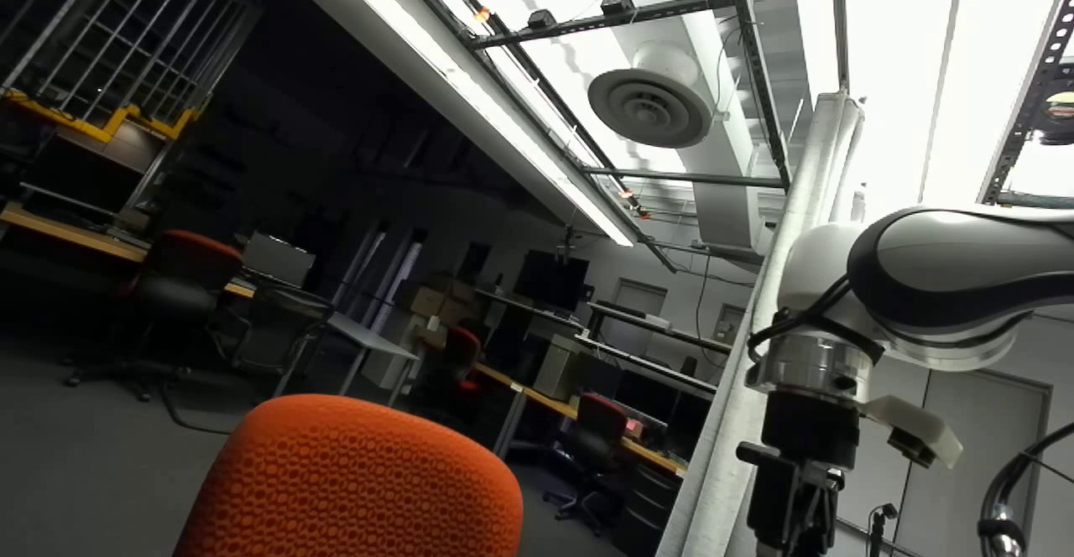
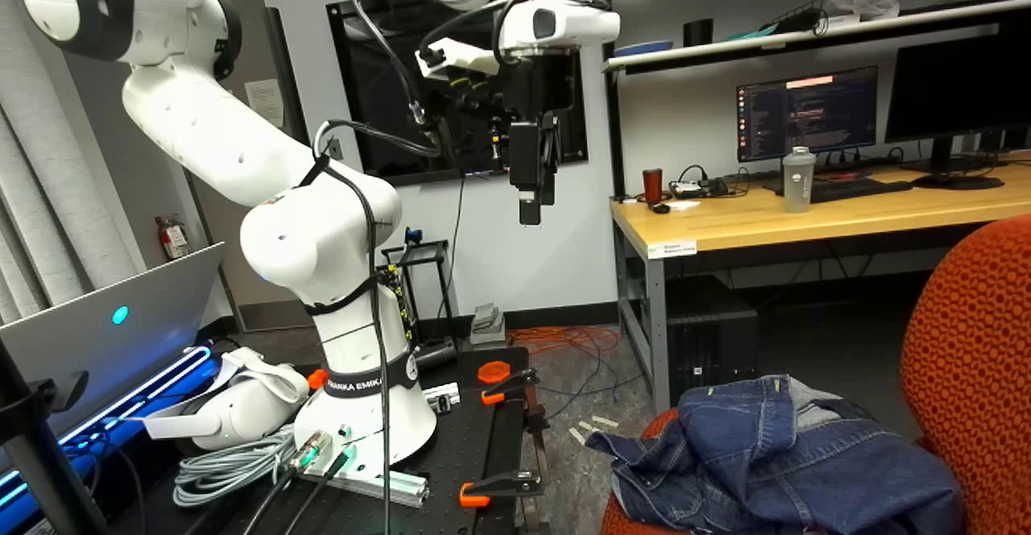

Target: Hang the jean jacket on the backrest of the chair

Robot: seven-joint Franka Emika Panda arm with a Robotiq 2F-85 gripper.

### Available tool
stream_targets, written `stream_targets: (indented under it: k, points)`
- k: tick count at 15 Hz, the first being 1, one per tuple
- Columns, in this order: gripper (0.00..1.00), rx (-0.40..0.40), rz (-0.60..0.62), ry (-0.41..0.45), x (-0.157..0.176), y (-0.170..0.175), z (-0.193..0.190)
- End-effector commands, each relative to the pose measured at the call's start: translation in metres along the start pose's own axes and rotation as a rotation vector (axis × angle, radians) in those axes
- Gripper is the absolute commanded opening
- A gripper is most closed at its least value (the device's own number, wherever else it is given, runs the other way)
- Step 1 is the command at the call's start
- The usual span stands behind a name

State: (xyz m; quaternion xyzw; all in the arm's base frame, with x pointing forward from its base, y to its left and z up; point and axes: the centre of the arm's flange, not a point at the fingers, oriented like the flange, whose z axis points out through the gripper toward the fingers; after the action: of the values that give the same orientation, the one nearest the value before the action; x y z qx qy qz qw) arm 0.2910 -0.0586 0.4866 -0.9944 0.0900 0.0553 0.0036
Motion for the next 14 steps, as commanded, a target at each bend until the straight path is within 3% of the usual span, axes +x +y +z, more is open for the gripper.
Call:
stream_targets:
  k: [1,9,14]
  points:
    - [1.0,0.0,0.0,0.0,0.0,0.0,0.0]
    - [1.0,0.012,-0.011,0.044,0.024,-0.017,0.012]
    - [1.0,0.01,-0.03,0.073,0.054,-0.04,0.039]
